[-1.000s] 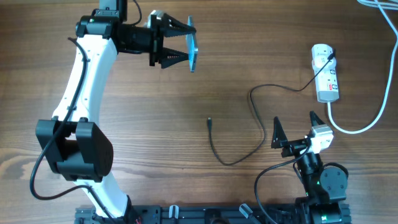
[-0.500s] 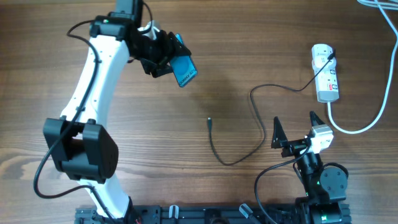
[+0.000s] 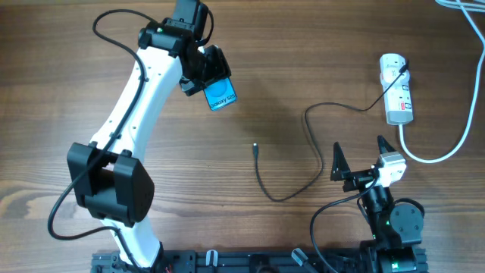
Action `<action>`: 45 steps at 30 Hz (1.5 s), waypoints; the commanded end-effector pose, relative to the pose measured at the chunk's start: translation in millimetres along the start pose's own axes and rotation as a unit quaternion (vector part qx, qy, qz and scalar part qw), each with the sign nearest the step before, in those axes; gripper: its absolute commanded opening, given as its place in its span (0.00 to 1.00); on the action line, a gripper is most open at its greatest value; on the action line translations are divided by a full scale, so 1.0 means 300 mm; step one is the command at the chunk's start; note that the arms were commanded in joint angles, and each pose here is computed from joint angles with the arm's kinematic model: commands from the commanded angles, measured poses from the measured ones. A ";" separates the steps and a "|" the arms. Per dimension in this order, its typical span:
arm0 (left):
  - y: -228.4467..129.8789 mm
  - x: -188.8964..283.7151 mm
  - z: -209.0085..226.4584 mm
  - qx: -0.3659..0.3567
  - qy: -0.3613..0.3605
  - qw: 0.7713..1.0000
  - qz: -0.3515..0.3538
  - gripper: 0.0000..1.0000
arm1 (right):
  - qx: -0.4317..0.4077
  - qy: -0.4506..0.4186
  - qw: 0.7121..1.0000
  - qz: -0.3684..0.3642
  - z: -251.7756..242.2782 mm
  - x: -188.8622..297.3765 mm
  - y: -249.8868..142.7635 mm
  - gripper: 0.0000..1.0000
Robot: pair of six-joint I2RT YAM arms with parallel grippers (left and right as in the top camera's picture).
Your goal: Plug charger to phone and switch on socket
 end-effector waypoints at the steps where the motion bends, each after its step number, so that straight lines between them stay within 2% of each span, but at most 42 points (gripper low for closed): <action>1: 0.008 0.044 -0.001 -0.022 0.011 0.999 -0.037 0.66 | 0.005 -0.005 1.000 -0.004 -0.003 0.001 0.003 1.00; 15: 0.058 -0.106 0.010 -0.048 0.046 0.997 -0.038 0.64 | 0.005 -0.005 1.000 -0.004 -0.003 0.001 0.003 1.00; 18: 0.076 -0.138 0.011 -0.078 0.053 0.994 -0.046 0.64 | 0.005 -0.005 1.000 -0.004 -0.003 0.001 0.003 1.00; 26: 0.089 -0.169 0.028 -0.097 0.083 0.990 -0.054 0.64 | 0.005 -0.005 1.000 -0.003 -0.003 0.001 0.002 1.00; 35: 0.078 -0.236 0.032 -0.101 0.099 0.989 -0.036 0.64 | 0.005 -0.005 1.000 -0.003 -0.003 0.001 0.002 1.00; 45: 0.040 -0.274 -0.009 -0.148 0.109 0.983 -0.031 0.64 | 0.005 -0.005 1.000 -0.003 -0.003 0.001 0.002 1.00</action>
Point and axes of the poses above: each gripper's point midway between its finger pads, its own x axis back along the fingers, its own z axis along the line the jaws close on, y = z × x, the point moved 9 cm from there along x, back along the fingers, and after that the axes turned 2 degrees about x, right-handed, at the moved point
